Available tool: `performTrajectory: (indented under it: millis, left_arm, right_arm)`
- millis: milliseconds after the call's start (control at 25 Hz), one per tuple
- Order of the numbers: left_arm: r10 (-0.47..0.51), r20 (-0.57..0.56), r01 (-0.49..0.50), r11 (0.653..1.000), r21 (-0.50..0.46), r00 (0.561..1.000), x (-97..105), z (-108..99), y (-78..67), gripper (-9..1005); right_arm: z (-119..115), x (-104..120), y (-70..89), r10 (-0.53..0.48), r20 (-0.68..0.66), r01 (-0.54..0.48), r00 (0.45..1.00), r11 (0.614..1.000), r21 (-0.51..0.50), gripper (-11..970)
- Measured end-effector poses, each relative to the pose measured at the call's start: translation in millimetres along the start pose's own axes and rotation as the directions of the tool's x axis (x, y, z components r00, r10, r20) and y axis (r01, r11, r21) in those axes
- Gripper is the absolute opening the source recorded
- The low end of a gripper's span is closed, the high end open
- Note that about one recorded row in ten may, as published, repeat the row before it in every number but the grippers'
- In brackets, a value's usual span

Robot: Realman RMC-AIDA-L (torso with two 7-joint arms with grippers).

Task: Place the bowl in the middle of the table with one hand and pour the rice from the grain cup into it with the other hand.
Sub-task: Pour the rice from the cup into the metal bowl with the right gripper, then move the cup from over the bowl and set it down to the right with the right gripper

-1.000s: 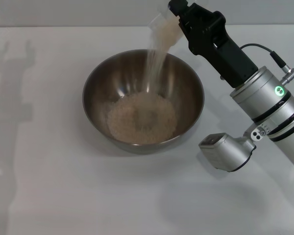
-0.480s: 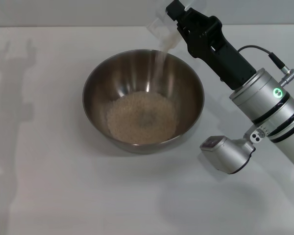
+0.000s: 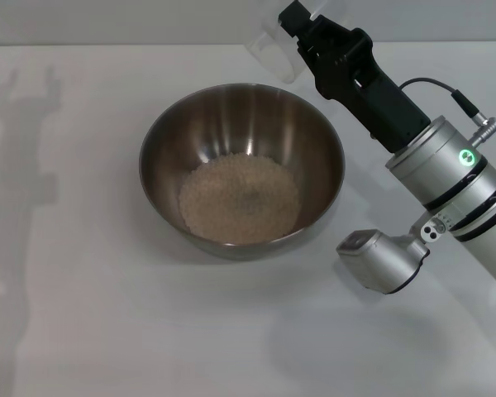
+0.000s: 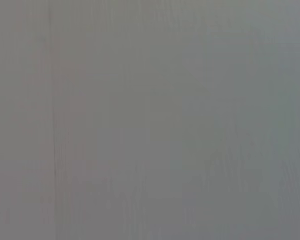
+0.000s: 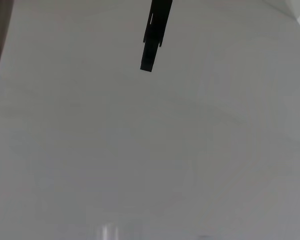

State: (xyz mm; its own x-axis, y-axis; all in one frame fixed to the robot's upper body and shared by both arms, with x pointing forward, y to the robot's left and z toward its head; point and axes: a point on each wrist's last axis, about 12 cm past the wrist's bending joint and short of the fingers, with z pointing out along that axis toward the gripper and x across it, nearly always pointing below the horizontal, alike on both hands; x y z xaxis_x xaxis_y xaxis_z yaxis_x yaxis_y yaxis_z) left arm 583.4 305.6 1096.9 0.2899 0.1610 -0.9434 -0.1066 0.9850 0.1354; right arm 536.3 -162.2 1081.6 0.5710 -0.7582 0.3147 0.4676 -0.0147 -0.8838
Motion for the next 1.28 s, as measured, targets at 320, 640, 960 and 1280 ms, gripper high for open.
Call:
performTrajectory:
  millis: [320,640,960,1280]
  left_arm:
    - [-0.001,0.001,0.001,1.000,0.001,1.000,-0.2,0.4,-0.2,571]
    - [-0.003,0.006,0.003,1.000,0.004,1.000,-1.5,2.6,-1.8,570]
    - [-0.005,0.010,0.005,1.000,0.007,1.000,-2.6,4.4,-3.1,571]
    - [-0.005,0.015,0.005,1.000,0.007,1.000,-3.8,6.3,-3.2,570]
  right_arm:
    - [4.6,4.5,-4.5,0.147,-0.113,-0.144,0.983,0.989,0.030,5]
    - [8.2,11.1,-7.4,0.386,-0.244,-0.374,0.890,0.923,0.096,5]
    - [4.2,9.3,-10.1,0.640,-0.302,-0.607,0.707,0.768,0.205,4]
    - [-0.1,3.0,-7.0,0.820,-0.305,-0.783,0.484,0.561,0.269,5]
